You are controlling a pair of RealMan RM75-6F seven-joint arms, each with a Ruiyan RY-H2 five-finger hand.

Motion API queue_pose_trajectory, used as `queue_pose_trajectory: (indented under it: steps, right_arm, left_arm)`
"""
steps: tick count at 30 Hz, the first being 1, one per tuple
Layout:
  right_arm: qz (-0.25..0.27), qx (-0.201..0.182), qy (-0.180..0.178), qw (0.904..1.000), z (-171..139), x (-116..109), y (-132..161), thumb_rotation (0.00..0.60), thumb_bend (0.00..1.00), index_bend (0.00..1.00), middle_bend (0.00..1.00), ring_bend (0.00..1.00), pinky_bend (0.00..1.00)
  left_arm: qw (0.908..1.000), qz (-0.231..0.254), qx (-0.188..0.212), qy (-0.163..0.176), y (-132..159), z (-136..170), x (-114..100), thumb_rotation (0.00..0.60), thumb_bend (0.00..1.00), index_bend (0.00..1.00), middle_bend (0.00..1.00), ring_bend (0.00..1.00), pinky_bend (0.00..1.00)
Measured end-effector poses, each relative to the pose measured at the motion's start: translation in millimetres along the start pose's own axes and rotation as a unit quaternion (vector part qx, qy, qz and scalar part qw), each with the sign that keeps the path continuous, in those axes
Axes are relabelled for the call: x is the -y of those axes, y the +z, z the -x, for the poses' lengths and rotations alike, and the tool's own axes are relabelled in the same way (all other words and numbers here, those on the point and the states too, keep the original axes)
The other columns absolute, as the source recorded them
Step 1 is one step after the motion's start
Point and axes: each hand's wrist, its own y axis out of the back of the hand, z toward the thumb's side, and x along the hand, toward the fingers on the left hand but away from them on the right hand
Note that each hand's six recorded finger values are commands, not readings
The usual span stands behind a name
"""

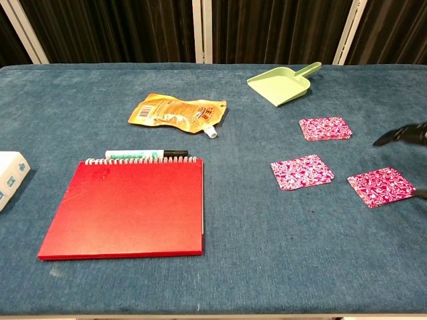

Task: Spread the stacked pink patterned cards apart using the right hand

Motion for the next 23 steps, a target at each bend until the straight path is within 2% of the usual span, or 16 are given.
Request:
queue_pose_trajectory:
  steps: [4, 8, 10, 13, 18, 23]
  right_arm:
    - [0.024, 0.022, -0.062, 0.9975, -8.9, -34.8, -13.1, 0.527, 0.50, 0.13, 0.11, 0.00, 0.02]
    - [0.053, 0.059, -0.139, 0.9872, -31.9, -74.5, -35.7, 0.526, 0.30, 0.08, 0.08, 0.00, 0.02]
    - [0.064, 0.077, -0.161, 0.9819, -46.3, -86.1, -45.7, 0.524, 0.27, 0.05, 0.06, 0.00, 0.02]
    - [0.077, 0.104, -0.185, 0.9742, -69.6, -96.8, -58.8, 0.523, 0.27, 0.02, 0.04, 0.00, 0.02]
    - [0.092, 0.140, -0.216, 0.9618, -104.8, -99.8, -71.8, 0.525, 0.27, 0.02, 0.04, 0.00, 0.02]
    - [0.096, 0.157, -0.231, 0.9554, -132.6, -97.7, -73.6, 0.524, 0.27, 0.02, 0.04, 0.00, 0.02]
  left_arm:
    - [0.9997, 0.007, -0.025, 0.003, -13.6, 0.5, -3.1, 0.600, 0.10, 0.20, 0.18, 0.10, 0.04]
    - [0.9983, 0.018, -0.055, 0.005, -30.9, 4.1, -5.5, 0.600, 0.10, 0.20, 0.18, 0.10, 0.04]
    - [0.9972, 0.020, -0.072, 0.005, -41.2, 8.5, -6.1, 0.600, 0.10, 0.20, 0.18, 0.10, 0.04]
    - [0.9961, 0.022, -0.086, 0.006, -49.8, 15.3, -6.5, 0.600, 0.10, 0.20, 0.18, 0.10, 0.03]
    - [0.9947, 0.027, -0.099, 0.006, -56.4, 26.5, -4.0, 0.600, 0.10, 0.20, 0.18, 0.10, 0.02]
    - [0.9946, 0.032, -0.098, 0.010, -54.7, 29.7, -2.0, 0.600, 0.10, 0.20, 0.18, 0.10, 0.02]
